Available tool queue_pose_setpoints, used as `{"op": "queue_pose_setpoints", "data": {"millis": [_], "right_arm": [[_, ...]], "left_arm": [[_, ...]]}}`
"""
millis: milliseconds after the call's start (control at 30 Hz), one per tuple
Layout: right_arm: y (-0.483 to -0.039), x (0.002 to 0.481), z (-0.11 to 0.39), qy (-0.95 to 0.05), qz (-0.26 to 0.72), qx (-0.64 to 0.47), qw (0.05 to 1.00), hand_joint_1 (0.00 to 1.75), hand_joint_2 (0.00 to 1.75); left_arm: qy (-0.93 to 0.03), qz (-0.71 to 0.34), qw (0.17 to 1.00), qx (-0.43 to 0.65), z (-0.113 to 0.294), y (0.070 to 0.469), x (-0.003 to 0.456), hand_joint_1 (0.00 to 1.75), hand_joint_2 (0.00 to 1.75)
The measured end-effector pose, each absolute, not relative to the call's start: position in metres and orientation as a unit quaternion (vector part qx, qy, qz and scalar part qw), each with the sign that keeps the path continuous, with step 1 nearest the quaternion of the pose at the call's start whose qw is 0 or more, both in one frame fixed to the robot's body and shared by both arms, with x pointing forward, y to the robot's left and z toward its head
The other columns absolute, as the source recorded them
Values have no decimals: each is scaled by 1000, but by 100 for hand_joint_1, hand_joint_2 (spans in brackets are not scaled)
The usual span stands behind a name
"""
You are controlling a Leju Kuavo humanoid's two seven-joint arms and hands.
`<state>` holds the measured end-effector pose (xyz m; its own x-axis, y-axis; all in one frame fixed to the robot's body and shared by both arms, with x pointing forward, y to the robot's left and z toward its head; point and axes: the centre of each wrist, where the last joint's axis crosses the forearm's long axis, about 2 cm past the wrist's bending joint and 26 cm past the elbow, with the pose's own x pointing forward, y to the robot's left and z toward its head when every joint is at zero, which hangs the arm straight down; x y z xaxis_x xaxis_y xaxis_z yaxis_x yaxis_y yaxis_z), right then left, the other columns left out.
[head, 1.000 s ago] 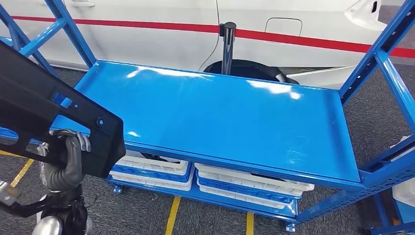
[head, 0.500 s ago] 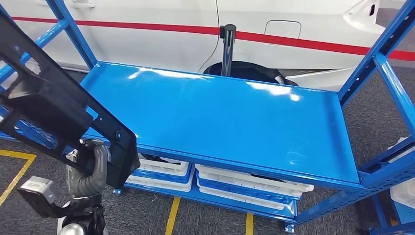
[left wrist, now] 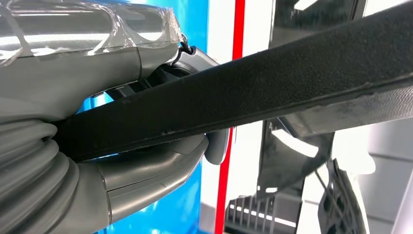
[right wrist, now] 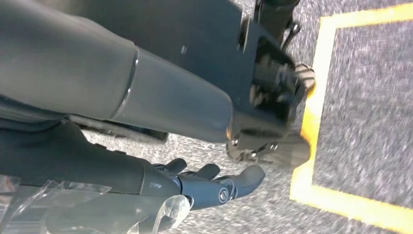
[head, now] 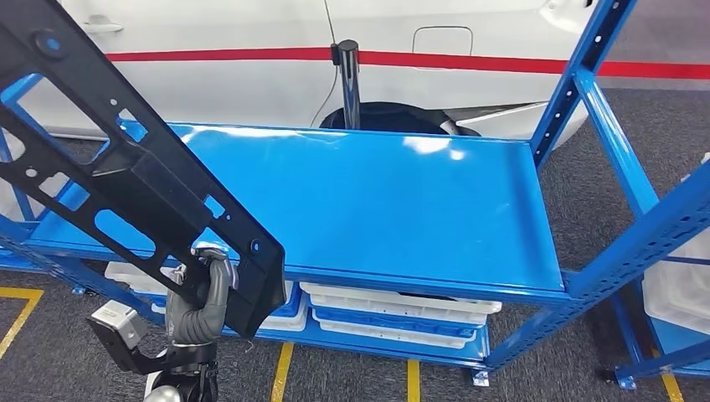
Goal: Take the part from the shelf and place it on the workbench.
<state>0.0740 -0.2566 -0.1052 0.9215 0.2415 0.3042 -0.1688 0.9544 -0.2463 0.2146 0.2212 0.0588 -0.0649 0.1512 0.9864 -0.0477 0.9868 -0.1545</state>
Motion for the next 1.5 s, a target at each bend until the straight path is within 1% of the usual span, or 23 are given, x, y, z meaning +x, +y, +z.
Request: {"op": "queue_pose_setpoints", "data": {"millis": [800,1500], "right_arm": [[-262,72,-106,-170,108,-113,973,0,0],[-261,72,-106,-161,102,-113,975,0,0]], "left_arm": [[-733,43,676,-60,64,202,216,175,175],[-744,27,664,-70,70,196,215,175,175]]}}
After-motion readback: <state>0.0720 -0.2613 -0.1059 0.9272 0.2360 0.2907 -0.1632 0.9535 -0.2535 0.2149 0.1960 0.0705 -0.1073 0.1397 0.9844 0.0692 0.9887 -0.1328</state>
